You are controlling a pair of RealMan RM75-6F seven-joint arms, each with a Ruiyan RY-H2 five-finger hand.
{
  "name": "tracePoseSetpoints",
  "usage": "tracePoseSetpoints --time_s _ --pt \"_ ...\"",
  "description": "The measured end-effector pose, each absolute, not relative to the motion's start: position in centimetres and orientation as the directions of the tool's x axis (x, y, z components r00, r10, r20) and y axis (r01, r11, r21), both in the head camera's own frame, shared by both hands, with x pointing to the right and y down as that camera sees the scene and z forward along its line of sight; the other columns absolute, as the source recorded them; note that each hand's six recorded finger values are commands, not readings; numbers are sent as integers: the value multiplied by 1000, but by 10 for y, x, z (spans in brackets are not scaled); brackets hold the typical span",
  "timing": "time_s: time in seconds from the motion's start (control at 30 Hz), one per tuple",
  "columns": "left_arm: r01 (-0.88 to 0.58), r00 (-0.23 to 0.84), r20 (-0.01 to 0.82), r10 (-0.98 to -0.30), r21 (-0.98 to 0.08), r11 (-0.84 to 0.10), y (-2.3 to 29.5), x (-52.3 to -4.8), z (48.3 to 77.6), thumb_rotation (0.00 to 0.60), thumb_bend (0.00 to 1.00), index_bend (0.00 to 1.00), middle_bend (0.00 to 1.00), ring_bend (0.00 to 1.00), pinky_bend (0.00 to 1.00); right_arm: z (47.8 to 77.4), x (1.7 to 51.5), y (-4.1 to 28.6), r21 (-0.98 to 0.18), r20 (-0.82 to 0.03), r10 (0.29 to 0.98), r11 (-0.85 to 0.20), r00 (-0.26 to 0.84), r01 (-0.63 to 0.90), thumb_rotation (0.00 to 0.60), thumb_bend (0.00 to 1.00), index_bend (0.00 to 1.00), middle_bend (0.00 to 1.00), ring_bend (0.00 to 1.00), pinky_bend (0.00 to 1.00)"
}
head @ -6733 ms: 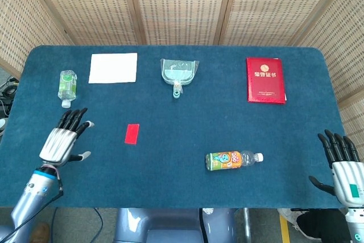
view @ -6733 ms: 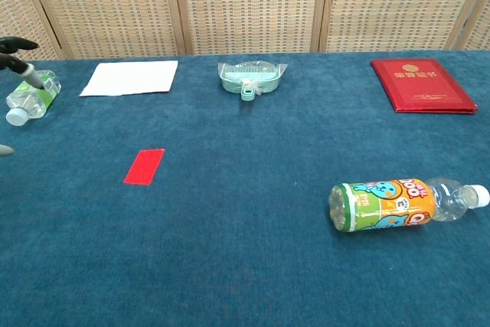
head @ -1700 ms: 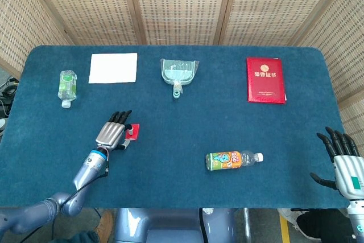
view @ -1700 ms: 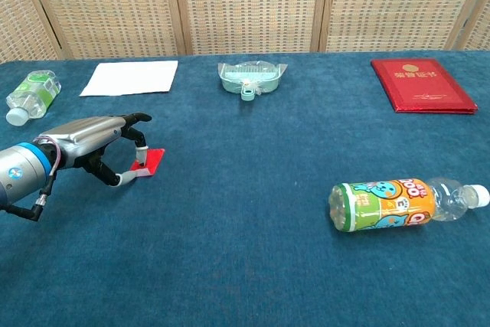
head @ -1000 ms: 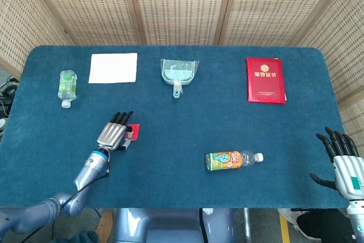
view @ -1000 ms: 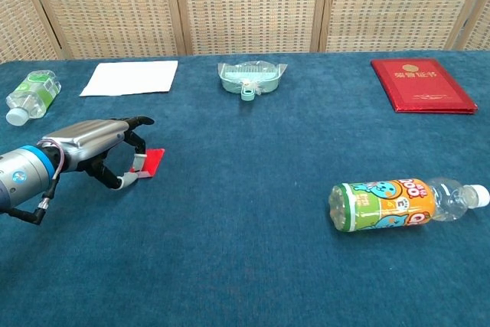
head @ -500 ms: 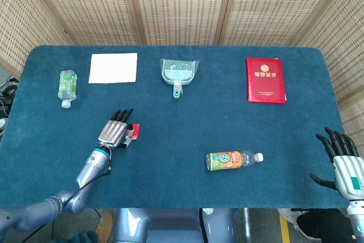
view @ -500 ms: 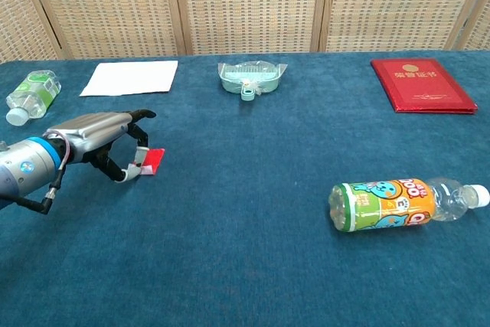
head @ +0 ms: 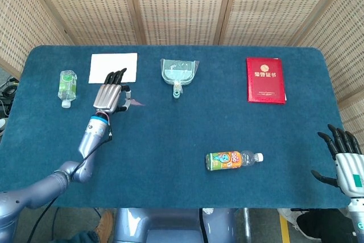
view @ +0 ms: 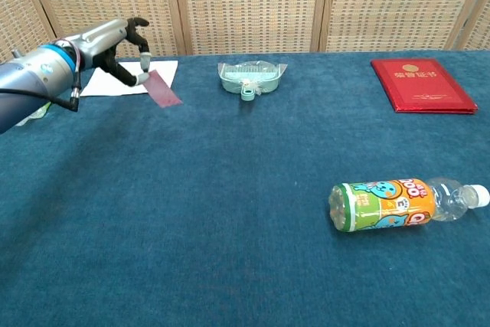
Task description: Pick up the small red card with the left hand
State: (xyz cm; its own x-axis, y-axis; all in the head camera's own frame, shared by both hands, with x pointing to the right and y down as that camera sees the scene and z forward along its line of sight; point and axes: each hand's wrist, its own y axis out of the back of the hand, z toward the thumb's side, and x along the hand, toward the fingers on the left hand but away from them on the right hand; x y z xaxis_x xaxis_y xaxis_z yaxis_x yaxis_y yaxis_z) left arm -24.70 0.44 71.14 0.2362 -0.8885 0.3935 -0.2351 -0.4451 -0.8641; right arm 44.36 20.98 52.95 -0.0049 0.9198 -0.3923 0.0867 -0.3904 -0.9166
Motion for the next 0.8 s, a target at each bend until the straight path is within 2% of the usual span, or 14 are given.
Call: tracePoseSetpoints --time_s 0.17,0.37,0.6,0.8 --pt "-300 255 347 -903 -859 -415 -3 -243 695 600 399 663 0 0 0 530 445 209 -917 -392 920 -390 -11 86 600 0 142 0 0 0" --pt "-427 357 367 -859 -753 -500 21 -229 675 600 411 668 0 0 0 532 444 210 -914 -399 917 -397 -5 84 600 0 141 0 0 0" --pt "-497 541 433 -721 -526 -690 80 -217 643 600 442 670 0 0 0 530 442 212 -915 -396 918 -395 1 87 600 0 142 0 0 0" --pt "-445 650 503 -570 -355 -822 130 -222 634 600 474 673 0 0 0 530 443 212 -913 -400 917 -398 -1 88 600 0 141 0 0 0"
